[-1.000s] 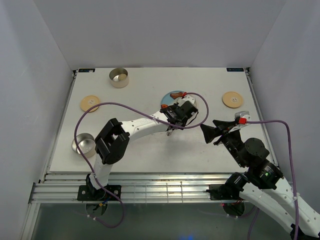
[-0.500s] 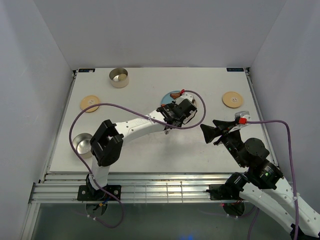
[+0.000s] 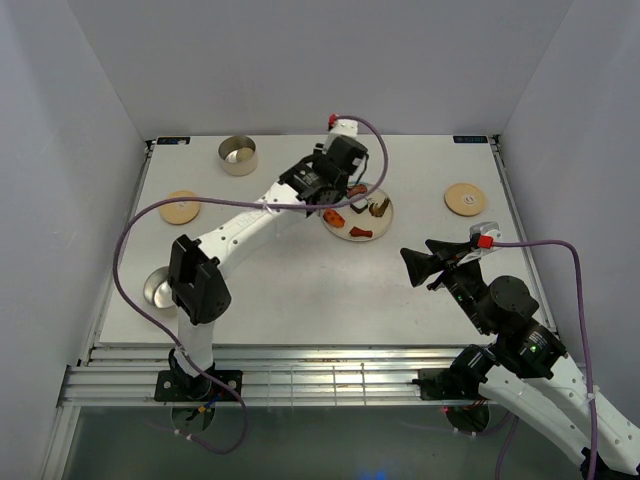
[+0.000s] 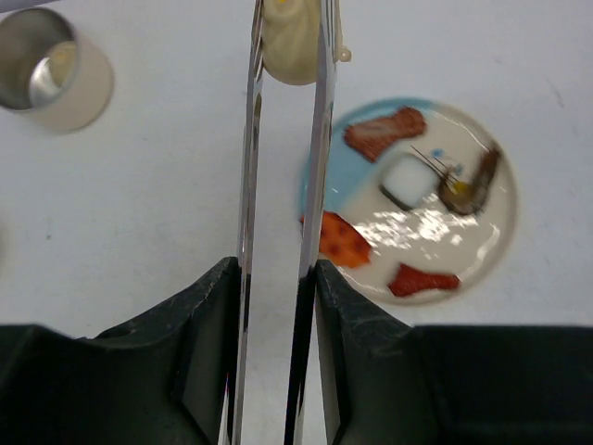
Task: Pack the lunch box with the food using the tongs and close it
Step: Pick up the fake food from the plate, then place the fake food in the packing box.
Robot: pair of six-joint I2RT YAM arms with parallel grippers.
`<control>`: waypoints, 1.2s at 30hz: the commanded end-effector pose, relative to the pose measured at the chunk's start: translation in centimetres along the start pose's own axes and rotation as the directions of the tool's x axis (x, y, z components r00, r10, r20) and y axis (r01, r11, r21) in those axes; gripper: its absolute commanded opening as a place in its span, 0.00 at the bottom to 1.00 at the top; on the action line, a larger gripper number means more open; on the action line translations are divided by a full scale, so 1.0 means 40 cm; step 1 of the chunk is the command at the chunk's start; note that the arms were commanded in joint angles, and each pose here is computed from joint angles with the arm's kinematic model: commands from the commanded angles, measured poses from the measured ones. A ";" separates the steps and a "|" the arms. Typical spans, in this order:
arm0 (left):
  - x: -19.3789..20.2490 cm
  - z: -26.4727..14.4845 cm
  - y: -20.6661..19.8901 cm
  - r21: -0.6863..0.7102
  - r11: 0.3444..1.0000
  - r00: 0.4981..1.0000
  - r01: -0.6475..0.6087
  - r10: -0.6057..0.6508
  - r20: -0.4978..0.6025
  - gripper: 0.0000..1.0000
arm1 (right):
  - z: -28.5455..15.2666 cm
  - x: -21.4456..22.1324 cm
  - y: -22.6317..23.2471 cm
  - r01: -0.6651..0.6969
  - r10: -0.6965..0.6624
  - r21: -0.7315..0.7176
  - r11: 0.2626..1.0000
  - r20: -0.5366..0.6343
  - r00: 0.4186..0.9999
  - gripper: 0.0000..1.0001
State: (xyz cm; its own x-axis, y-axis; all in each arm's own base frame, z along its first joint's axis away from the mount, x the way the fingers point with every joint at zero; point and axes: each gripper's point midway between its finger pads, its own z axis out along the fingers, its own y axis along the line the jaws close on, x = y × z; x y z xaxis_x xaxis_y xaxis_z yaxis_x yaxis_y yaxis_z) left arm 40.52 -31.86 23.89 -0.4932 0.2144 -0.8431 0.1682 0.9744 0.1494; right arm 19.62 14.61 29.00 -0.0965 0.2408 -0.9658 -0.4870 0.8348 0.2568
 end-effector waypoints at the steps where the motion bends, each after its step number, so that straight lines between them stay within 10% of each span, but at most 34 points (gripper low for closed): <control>1: -0.062 0.061 0.196 -0.145 0.985 0.996 0.089 -0.087 0.021 0.46 | -0.001 -0.048 0.007 -0.006 0.007 -0.009 1.000 0.071 0.997 0.70; 18: -0.026 0.296 0.607 -0.369 0.892 0.961 0.262 -0.276 0.017 0.46 | 0.005 -0.041 0.009 -0.001 0.002 -0.011 1.000 0.060 0.998 0.70; 36: 0.085 0.422 0.654 -0.369 0.900 0.960 0.231 -0.272 -0.061 0.54 | 0.005 -0.040 0.012 -0.003 0.004 -0.017 1.000 0.060 0.998 0.70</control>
State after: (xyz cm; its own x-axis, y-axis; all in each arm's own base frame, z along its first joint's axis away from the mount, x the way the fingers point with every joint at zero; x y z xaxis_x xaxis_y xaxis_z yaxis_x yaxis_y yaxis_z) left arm 56.90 -6.44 14.31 -0.6214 -0.0555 -0.7815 -0.2834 0.9459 0.1581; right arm 19.64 14.65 28.98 -0.0974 0.2399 -0.9659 -0.4875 0.8346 0.2565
